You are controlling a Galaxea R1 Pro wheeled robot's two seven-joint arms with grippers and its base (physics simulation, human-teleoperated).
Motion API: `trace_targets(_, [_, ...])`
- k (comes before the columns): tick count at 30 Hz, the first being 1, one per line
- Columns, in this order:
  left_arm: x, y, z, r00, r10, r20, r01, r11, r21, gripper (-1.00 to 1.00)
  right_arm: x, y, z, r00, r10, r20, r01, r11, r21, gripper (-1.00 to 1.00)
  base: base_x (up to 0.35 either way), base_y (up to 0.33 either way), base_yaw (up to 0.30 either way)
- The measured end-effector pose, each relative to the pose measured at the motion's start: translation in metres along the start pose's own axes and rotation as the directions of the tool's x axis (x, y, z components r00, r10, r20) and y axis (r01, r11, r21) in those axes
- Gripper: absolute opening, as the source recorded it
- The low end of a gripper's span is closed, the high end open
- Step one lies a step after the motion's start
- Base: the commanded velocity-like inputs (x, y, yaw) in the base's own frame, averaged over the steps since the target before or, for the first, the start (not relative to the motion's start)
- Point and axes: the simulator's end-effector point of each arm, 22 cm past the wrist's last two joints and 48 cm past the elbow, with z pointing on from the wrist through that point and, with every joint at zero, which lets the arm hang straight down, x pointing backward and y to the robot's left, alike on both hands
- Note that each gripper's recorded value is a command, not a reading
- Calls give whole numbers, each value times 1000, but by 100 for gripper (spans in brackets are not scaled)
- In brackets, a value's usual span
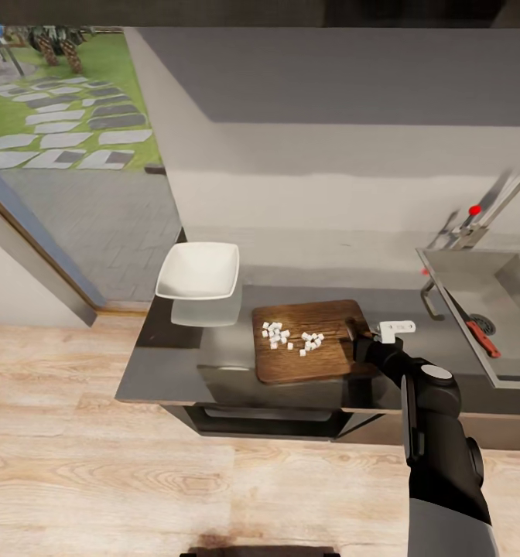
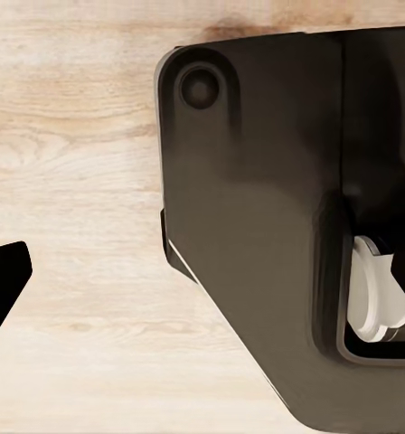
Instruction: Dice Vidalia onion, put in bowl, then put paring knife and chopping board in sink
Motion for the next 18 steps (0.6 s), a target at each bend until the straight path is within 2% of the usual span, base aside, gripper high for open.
trace_targets(18, [-9,0,2,1000,-1,28,1,1000,-2,100,-15,1,-9,1000,-2,28,2,1000,1,-100,0,0,0])
